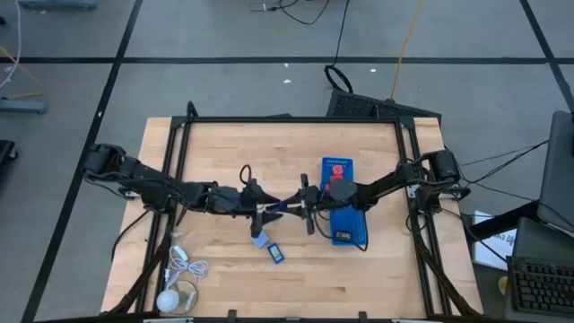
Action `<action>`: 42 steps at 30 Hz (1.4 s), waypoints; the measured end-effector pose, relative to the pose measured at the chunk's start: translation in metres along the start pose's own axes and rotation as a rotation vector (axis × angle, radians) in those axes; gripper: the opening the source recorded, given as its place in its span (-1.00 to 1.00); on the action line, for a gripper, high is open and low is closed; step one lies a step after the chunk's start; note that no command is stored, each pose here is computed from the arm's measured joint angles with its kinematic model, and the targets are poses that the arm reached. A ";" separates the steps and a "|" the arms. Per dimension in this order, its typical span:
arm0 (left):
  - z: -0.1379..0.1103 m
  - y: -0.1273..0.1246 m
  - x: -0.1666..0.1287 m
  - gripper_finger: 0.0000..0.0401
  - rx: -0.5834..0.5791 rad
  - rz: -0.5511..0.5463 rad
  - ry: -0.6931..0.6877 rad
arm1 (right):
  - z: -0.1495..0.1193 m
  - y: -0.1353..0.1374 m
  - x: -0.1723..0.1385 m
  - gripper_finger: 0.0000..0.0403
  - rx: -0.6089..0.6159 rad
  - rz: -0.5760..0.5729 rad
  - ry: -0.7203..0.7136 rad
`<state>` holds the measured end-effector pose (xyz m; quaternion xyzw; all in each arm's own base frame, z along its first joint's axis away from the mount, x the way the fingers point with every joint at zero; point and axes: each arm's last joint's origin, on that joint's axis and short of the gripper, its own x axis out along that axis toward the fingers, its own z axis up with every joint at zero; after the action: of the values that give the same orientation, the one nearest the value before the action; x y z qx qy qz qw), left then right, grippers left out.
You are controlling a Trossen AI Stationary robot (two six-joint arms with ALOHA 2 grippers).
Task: Pick & Place Office items
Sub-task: Put the top blue digital timer into the bottom blue bin
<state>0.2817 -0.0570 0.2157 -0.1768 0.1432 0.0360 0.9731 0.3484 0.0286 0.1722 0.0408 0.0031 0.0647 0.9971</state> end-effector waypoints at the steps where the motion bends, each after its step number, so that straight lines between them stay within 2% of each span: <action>1: 0.000 0.000 0.000 0.30 0.000 -0.001 -0.003 | -0.001 0.000 0.000 -0.70 0.000 -0.001 0.009; 6: 0.000 0.000 0.000 0.43 0.029 0.003 -0.003 | -0.001 0.000 -0.001 -0.70 0.002 -0.002 0.037; 10: 0.000 0.000 0.000 0.45 0.042 0.006 0.003 | 0.010 0.002 -0.006 -0.71 -0.006 0.000 0.063; 21: 0.005 0.001 -0.004 0.45 0.063 0.003 -0.019 | 0.040 0.024 -0.041 -0.71 -0.012 0.018 0.337; 32: 0.006 0.015 -0.005 0.45 0.085 0.068 0.032 | 0.056 0.058 -0.099 -0.71 -0.011 -0.186 0.600; 39: 0.004 0.021 -0.004 0.45 0.080 0.099 0.064 | 0.046 0.067 -0.127 -0.71 0.032 -0.254 0.804; 42: 0.005 0.023 -0.004 0.45 0.081 0.106 0.060 | 0.036 0.067 -0.130 -0.71 0.026 -0.260 0.840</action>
<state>0.2767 -0.0338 0.2135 -0.1305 0.1827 0.0762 0.9715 0.2113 0.0753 0.2141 0.0226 0.4143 -0.0501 0.9085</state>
